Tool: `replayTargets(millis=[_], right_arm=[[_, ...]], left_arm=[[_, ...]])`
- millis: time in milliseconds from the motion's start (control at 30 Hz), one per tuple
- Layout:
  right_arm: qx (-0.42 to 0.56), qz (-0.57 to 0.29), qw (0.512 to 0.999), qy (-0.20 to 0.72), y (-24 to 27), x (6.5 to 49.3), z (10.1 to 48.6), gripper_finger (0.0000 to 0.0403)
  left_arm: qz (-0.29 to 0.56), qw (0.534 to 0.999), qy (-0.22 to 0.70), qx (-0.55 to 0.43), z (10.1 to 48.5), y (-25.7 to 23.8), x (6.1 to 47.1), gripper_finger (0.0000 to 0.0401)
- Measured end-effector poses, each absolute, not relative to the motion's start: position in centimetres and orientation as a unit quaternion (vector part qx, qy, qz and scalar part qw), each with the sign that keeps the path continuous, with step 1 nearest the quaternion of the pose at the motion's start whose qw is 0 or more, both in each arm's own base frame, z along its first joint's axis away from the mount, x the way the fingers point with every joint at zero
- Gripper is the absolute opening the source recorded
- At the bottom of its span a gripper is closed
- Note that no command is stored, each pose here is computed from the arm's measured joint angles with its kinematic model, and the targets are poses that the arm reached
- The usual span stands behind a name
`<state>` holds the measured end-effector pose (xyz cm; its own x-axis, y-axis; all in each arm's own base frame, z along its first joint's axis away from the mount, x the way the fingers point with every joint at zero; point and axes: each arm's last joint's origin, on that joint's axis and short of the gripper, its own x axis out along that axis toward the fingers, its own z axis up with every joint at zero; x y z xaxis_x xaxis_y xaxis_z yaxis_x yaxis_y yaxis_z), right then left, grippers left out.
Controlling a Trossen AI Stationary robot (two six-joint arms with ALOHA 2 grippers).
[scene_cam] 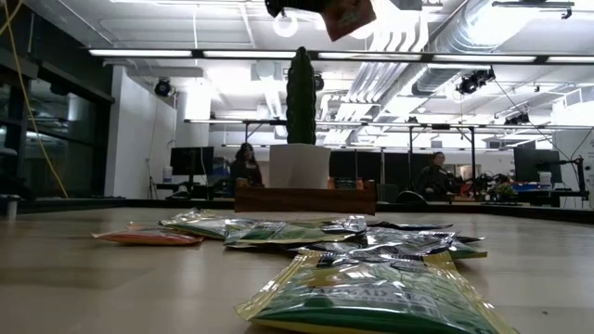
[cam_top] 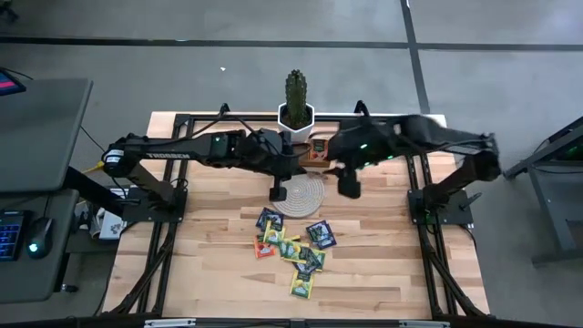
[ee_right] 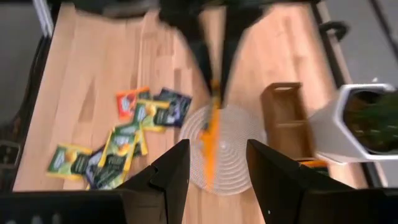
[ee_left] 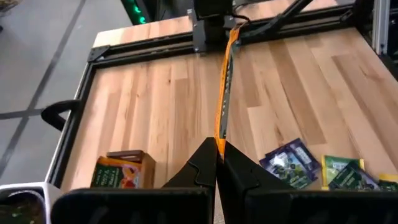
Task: Pick & Place Tea
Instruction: Put the orange tea bag into the right section of the wooden organizer
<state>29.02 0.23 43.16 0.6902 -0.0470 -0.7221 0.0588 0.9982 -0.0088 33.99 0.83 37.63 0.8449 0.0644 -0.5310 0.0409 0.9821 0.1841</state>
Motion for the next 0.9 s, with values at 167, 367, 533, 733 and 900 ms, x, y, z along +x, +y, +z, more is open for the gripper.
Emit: replayTargets(millis=[167, 367, 533, 733, 900], right_arm=[[-0.005, -0.019, 0.9, 0.435, 0.6, 31.1, 41.0, 0.0154], [-0.008, -0.024, 0.897, 0.441, 0.5, 32.0, 40.3, 0.0151], [-0.001, -0.03, 0.901, 0.432, 0.5, 32.2, 40.4, 0.0138], [0.0, -0.035, 0.906, 0.422, 0.5, 32.3, 40.5, 0.0108], [0.001, -0.034, 0.906, 0.422, 0.5, 32.3, 40.5, 0.0065]], left_arm=[[0.023, 0.948, 0.301, 0.101, 37.3, 0.9, 33.7, 0.0], [0.021, 0.941, 0.32, 0.104, 37.0, 0.9, 33.5, 0.0], [0.021, 0.942, 0.32, 0.105, 37.0, 0.9, 33.5, 0.0], [0.02, 0.941, 0.32, 0.108, 37.0, 0.9, 33.5, 0.0], [0.019, 0.941, 0.32, 0.111, 37.0, 0.9, 33.5, 0.0]])
